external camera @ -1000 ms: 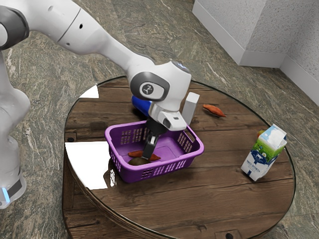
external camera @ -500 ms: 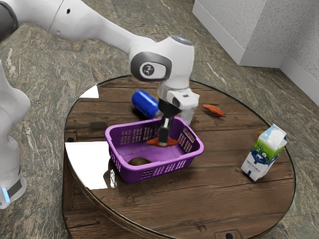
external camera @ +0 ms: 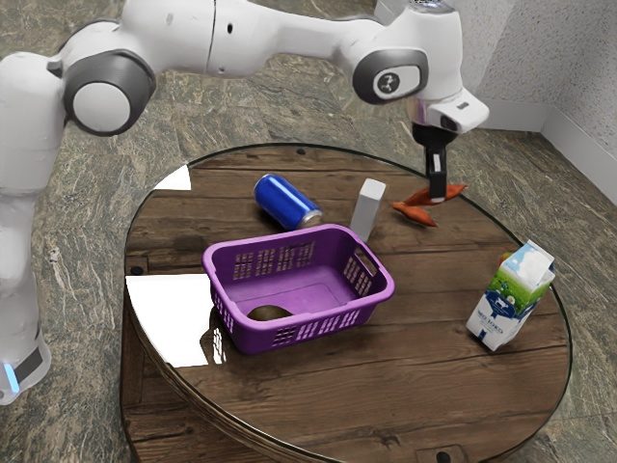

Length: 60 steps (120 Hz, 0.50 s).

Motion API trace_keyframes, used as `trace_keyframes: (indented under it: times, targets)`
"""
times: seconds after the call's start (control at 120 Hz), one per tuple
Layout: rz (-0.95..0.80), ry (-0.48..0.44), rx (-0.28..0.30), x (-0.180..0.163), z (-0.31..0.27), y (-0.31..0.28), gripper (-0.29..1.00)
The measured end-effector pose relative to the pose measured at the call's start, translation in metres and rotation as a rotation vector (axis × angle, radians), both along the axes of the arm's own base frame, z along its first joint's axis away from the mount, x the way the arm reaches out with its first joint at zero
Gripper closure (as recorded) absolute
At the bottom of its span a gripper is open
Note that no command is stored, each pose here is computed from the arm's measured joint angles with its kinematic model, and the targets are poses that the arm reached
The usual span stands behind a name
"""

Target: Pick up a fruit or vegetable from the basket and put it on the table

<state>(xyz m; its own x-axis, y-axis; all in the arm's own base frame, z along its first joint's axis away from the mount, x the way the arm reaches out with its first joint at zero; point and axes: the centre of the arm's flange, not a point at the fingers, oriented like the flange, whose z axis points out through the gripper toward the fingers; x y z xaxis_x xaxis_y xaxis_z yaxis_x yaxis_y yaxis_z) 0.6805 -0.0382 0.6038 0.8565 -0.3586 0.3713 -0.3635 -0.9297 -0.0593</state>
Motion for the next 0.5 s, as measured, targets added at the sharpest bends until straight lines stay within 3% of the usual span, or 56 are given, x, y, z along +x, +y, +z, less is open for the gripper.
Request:
trace_keyframes:
  times: [0.175, 0.283, 0.375, 0.4, 0.5]
  targets:
    - [-0.015, -0.01, -0.001, 0.006, 0.001, 0.012, 0.2]
    - [-0.036, -0.039, 0.007, -0.002, 0.02, 0.011, 0.09]
    - [-0.042, -0.084, 0.011, -0.035, 0.053, 0.004, 0.05]
    - [-0.008, -0.079, -0.005, -0.056, 0.056, 0.003, 0.04]
    - [0.282, 0.019, -0.167, -0.136, 0.052, 0.0, 0.02]
